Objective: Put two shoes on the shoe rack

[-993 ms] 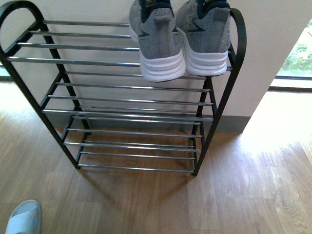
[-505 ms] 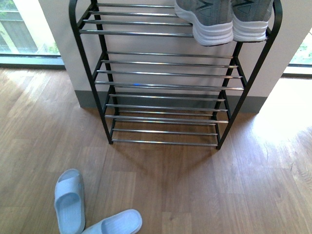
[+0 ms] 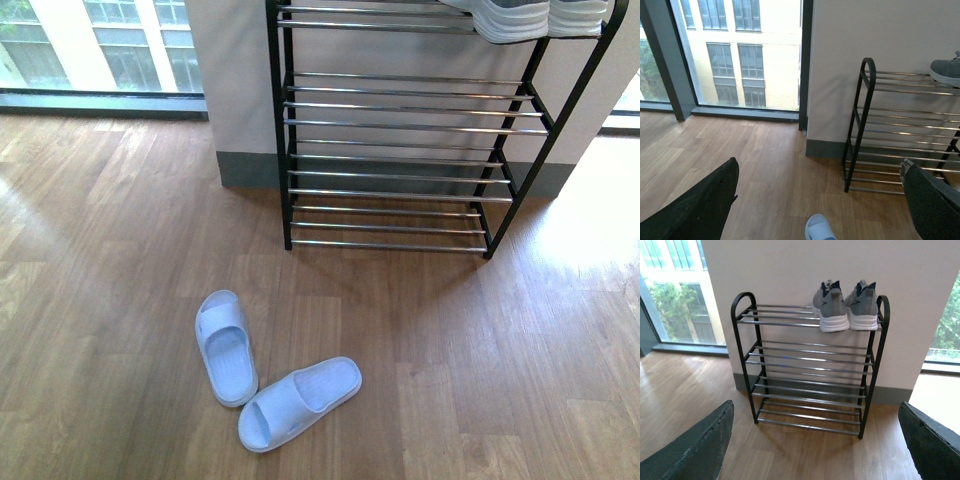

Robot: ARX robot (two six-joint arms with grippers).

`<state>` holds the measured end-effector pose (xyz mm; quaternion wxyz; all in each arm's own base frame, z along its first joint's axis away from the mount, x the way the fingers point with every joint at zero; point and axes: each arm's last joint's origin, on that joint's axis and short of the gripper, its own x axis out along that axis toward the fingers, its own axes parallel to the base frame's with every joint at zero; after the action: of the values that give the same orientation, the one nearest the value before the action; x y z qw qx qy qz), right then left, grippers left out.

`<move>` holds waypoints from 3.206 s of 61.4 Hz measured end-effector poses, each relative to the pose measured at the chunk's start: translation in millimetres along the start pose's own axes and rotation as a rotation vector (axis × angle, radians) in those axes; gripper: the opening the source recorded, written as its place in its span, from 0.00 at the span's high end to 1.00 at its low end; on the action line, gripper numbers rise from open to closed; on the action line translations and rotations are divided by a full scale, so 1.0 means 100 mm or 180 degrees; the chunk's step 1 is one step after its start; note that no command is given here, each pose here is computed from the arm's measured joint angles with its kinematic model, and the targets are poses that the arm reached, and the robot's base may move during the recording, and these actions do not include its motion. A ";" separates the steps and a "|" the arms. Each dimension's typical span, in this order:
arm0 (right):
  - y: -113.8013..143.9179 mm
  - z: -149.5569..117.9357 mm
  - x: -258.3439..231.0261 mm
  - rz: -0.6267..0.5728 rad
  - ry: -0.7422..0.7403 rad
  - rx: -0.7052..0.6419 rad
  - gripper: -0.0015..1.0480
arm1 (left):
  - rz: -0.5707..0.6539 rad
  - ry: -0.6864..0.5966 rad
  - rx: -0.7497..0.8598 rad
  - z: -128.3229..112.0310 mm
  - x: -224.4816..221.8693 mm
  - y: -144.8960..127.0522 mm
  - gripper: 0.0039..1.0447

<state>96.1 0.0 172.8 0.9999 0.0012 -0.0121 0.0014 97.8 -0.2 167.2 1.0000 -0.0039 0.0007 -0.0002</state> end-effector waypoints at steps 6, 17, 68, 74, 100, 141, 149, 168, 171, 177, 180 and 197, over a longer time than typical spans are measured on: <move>0.00 0.00 0.00 0.0000 0.0006 0.0000 0.09 | 0.0002 0.0000 0.0000 0.00 0.00 0.00 0.09; 0.00 0.00 0.00 -0.0001 0.0002 0.0000 0.09 | 0.0001 0.0000 0.0000 0.00 0.00 0.00 0.09; 0.00 0.00 0.00 -0.0012 0.0000 0.0000 0.09 | -0.0006 0.0000 0.0001 0.00 0.00 0.00 0.09; 0.00 0.00 0.00 -0.0011 0.0000 0.0000 0.09 | -0.0006 0.0000 0.0000 0.00 0.00 0.00 0.09; 0.00 0.00 0.00 -0.0012 0.0000 0.0000 0.09 | -0.0006 0.0000 0.0001 0.00 0.00 0.00 0.09; 0.23 -0.04 0.83 0.0181 0.0885 0.0010 0.09 | -0.0006 0.0000 0.0001 0.00 0.00 0.00 0.09; 0.46 -0.30 1.36 0.0550 0.1215 -0.0328 0.09 | -0.0006 0.0000 0.0001 0.00 0.00 0.00 0.09; 0.91 -1.58 2.30 0.1481 0.1535 -0.1512 0.09 | -0.0006 0.0000 0.0001 0.00 0.00 0.00 0.09; 0.94 -1.81 2.35 0.1634 0.1592 -0.1660 0.09 | -0.0006 0.0000 0.0001 0.00 0.00 0.00 0.09; 1.02 -2.23 2.43 0.1869 0.1694 -0.1857 0.09 | -0.0006 0.0000 0.0001 0.00 0.00 0.00 0.09; 1.06 -2.42 2.47 0.1980 0.1746 -0.1932 0.09 | -0.0006 0.0000 0.0001 0.00 0.00 0.00 0.09; 1.17 -3.14 2.62 0.2338 0.1984 -0.1990 0.09 | -0.0006 0.0000 0.0001 0.00 0.00 0.00 0.09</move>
<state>365.6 118.2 -134.7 0.8430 -0.2992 0.2837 0.3454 97.8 -0.2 167.2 1.0000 -0.0037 0.0007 -0.0011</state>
